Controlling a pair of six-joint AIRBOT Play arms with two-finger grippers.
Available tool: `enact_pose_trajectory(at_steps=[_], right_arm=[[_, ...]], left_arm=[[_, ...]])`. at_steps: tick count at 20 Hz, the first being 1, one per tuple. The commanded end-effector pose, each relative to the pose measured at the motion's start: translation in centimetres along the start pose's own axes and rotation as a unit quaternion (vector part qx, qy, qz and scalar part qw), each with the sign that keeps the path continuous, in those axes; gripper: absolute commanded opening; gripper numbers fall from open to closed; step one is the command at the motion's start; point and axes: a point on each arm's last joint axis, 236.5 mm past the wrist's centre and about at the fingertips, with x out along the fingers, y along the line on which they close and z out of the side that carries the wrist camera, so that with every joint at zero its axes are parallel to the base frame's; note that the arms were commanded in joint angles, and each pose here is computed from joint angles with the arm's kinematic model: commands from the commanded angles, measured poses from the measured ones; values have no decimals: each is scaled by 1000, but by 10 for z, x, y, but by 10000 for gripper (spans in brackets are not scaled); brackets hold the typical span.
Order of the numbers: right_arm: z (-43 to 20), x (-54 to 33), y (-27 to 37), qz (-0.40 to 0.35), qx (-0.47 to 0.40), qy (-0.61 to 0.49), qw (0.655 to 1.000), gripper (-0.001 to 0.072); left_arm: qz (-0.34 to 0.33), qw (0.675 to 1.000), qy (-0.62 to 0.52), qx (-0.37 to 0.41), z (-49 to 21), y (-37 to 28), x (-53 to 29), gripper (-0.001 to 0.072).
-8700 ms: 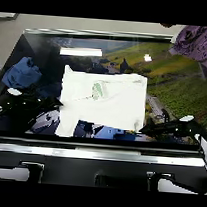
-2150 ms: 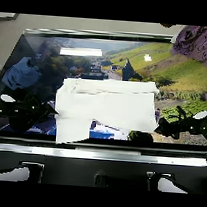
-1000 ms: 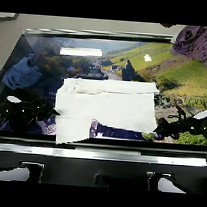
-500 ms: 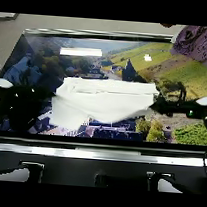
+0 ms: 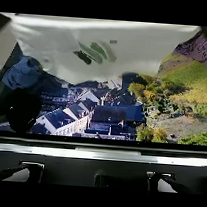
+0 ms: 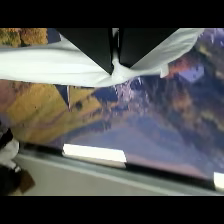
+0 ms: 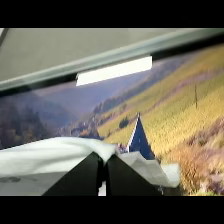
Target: Fold the clothes and pants, and hang the long-sleeved shirts on hangers.
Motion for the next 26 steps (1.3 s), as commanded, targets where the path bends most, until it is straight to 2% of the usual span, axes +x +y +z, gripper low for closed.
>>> enact_pose_trajectory(at_steps=[1, 5, 7, 11, 14, 18, 23, 26], right_arm=[[67, -110, 32, -60, -84, -108, 989, 21], [84, -224, 53, -130, -133, -191, 964, 21], [84, -264, 58, -152, -129, -220, 955, 21], [84, -275, 60, -152, -107, -232, 955, 21], [70, -222, 32, -158, -78, -170, 969, 21], [-9, -97, -46, -190, -26, 42, 981, 22], [-141, 54, -152, -217, 38, 253, 942, 22], [-221, 118, -196, -217, 71, 332, 915, 22]], left_arm=[[35, 993, -98, 48, 54, -41, -102, 15], [53, 986, -148, 63, 57, -74, -186, 15], [75, 982, -161, 58, 54, -75, -213, 15], [88, 982, -159, 54, 50, -71, -221, 15], [87, 989, -109, 55, 37, -54, -179, 15], [73, 995, 35, 62, -23, -15, -67, 15], [69, 968, 239, 43, -154, 58, 99, 16], [83, 954, 287, 15, -224, 105, 176, 16]])
